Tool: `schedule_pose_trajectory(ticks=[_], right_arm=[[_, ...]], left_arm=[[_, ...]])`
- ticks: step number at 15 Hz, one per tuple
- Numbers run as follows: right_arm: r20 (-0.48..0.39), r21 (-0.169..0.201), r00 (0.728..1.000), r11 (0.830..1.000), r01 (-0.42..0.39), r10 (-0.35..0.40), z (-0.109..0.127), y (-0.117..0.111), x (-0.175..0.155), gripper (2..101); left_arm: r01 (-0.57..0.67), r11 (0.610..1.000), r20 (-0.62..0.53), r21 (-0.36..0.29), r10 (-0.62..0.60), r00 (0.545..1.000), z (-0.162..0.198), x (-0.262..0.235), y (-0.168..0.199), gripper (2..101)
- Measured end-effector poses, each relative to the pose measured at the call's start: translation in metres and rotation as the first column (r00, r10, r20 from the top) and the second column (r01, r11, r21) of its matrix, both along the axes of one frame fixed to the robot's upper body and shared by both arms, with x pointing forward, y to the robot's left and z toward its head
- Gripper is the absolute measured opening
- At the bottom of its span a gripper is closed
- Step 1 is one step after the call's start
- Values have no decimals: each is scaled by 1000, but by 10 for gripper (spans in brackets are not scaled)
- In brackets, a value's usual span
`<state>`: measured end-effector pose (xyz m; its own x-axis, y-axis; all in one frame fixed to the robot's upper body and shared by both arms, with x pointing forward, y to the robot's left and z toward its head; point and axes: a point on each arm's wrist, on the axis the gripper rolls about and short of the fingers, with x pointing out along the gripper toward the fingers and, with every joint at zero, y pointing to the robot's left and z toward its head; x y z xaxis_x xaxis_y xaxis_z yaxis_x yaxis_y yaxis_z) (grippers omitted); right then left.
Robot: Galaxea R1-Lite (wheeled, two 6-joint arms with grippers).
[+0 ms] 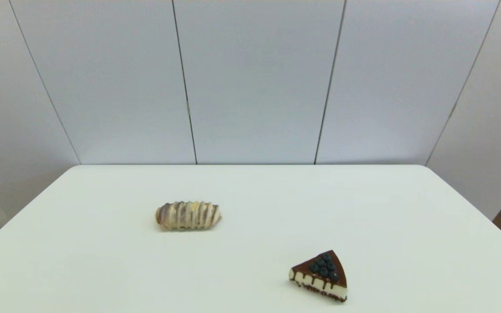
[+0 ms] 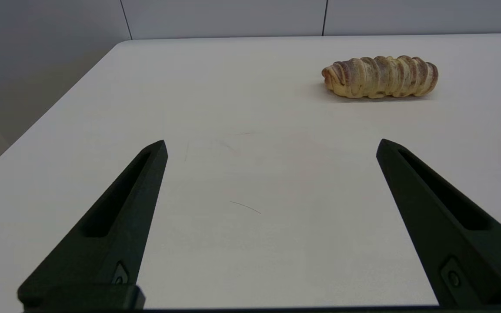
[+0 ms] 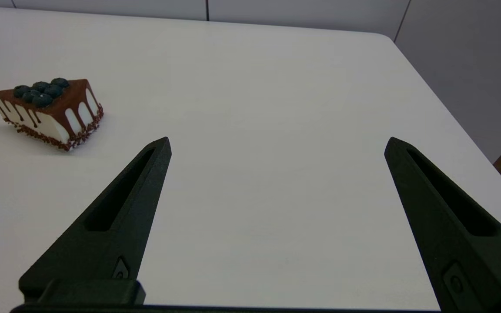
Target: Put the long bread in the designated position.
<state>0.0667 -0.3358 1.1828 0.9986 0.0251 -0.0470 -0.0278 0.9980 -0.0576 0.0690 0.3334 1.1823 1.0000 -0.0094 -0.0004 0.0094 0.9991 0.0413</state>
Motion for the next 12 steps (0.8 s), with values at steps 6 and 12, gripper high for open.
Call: schedule_pose_trajectory(ticks=[6,12], right_arm=[[0,3,1000,1000,0,0,0,0,0,973],[0,3,1000,1000,0,0,0,0,0,973]], left_arm=[[0,1000,0,0,0,1000,0,0,0,978],[0,1000,0,0,0,1000,0,0,0,978]])
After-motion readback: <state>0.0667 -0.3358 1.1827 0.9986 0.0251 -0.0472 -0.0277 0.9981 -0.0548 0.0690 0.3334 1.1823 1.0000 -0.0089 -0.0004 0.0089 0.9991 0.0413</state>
